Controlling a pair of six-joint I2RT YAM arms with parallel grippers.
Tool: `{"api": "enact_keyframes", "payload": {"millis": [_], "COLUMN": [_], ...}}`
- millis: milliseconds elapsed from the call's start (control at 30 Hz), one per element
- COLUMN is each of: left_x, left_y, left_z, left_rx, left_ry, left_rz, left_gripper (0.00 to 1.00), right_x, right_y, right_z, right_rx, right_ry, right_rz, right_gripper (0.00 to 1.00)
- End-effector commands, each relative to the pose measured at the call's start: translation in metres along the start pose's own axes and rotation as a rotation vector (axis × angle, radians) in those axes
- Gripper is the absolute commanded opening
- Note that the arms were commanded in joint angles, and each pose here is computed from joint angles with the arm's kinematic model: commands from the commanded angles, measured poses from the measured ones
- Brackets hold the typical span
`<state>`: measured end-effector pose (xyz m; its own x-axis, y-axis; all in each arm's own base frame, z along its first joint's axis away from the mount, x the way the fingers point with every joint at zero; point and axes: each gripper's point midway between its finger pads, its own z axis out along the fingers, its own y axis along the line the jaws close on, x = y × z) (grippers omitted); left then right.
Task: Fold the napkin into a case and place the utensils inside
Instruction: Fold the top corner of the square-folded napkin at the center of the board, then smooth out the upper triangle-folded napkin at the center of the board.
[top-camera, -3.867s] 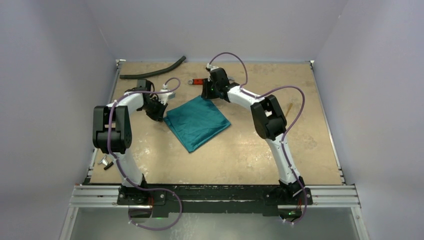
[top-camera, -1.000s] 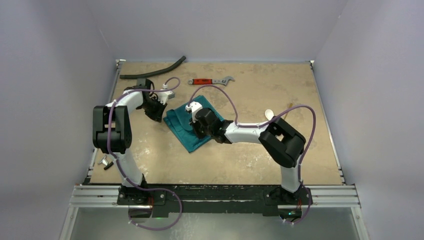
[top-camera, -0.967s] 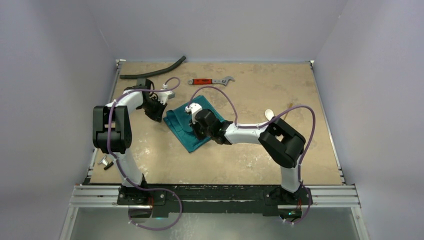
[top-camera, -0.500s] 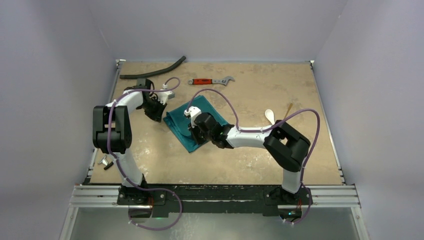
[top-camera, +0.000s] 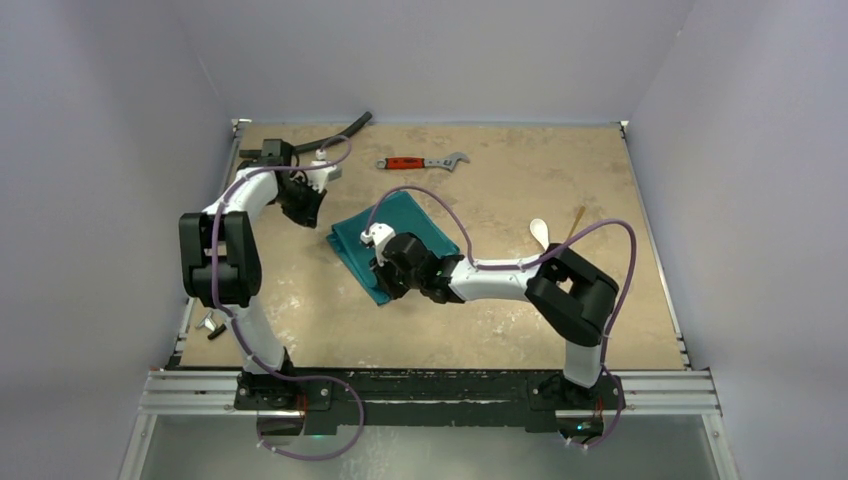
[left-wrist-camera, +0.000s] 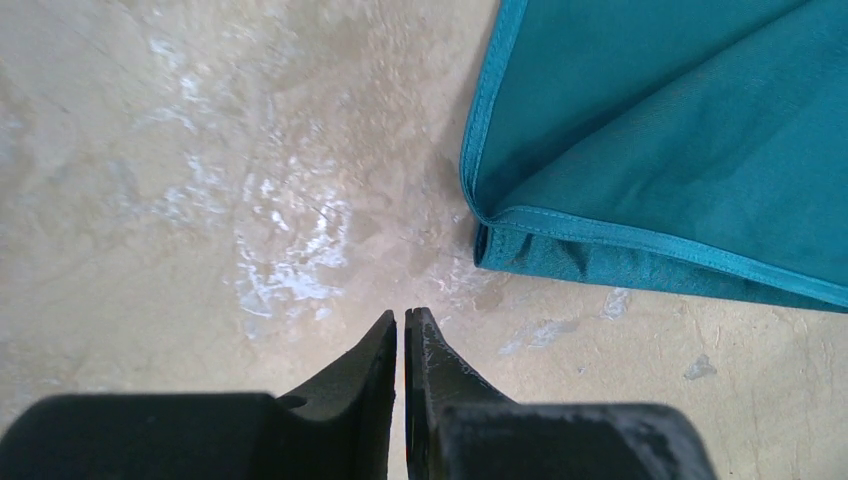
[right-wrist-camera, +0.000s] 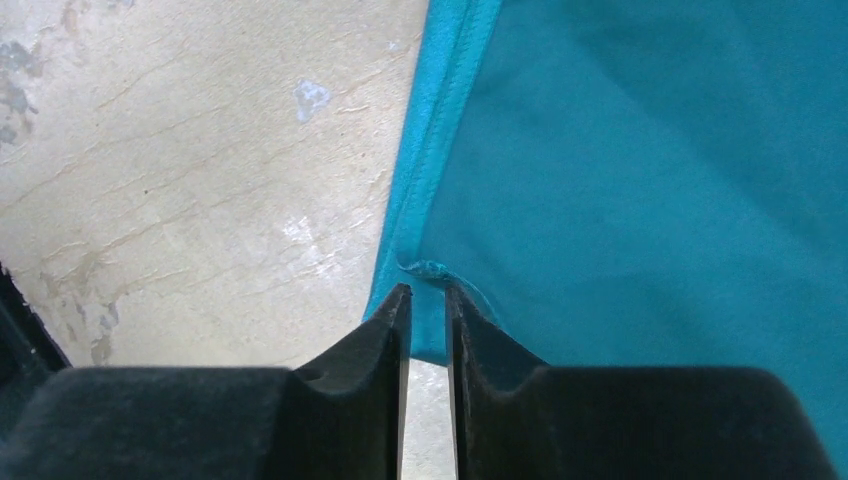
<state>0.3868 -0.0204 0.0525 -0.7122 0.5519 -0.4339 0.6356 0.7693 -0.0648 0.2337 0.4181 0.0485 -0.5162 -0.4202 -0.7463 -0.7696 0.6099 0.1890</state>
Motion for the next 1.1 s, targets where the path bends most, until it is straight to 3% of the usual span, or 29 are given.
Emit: {"api": "enact_keyframes", "payload": {"millis": [0, 100, 300, 500, 667, 867, 1067], "left_x": [-0.028, -0.032, -0.040, -0.061, -0.071, -0.054, -0.038], "left_y": [-0.002, -0.005, -0.004, -0.005, -0.018, -0.028, -0.030], "left_z": [-0.023, -0.021, -0.017, -0.010, 0.004, 0.021, 0.023], "left_rx": [0.020, 0.048, 0.059, 0.077, 0.096, 0.115, 0.096], "left_ry": [-0.089, -0.097, -0.111, -0.147, -0.147, -0.102, -0.073], "left_rz": [0.003, -0.011, -0.025, -0.047, -0.028, -0.025, 0.001], "left_gripper": [0.07, 0.08, 0.08, 0.08, 0.09, 0.09, 0.08], "right_x": [0.008, 0.013, 0.009, -0.005, -0.025, -0.030, -0.012], "right_y": [0.010, 0.012, 0.021, 0.003, -0.040, -0.085, -0.110], "right_z": [0.001, 0.001, -0.018, -0.034, -0.051, -0.055, -0.052], "right_rx": [-0.019, -0.022, -0.059, -0.018, -0.009, -0.078, -0.105], "right_ry": [0.035, 0.047, 0.050, 0.014, -0.077, -0.109, -0.087], "right_rz": [-0.047, -0.054, -0.026, 0.048, 0.252, 0.498, 0.625], "right_gripper": [0.31, 0.48, 0.50, 0.41, 0.35, 0.23, 0.11]}}
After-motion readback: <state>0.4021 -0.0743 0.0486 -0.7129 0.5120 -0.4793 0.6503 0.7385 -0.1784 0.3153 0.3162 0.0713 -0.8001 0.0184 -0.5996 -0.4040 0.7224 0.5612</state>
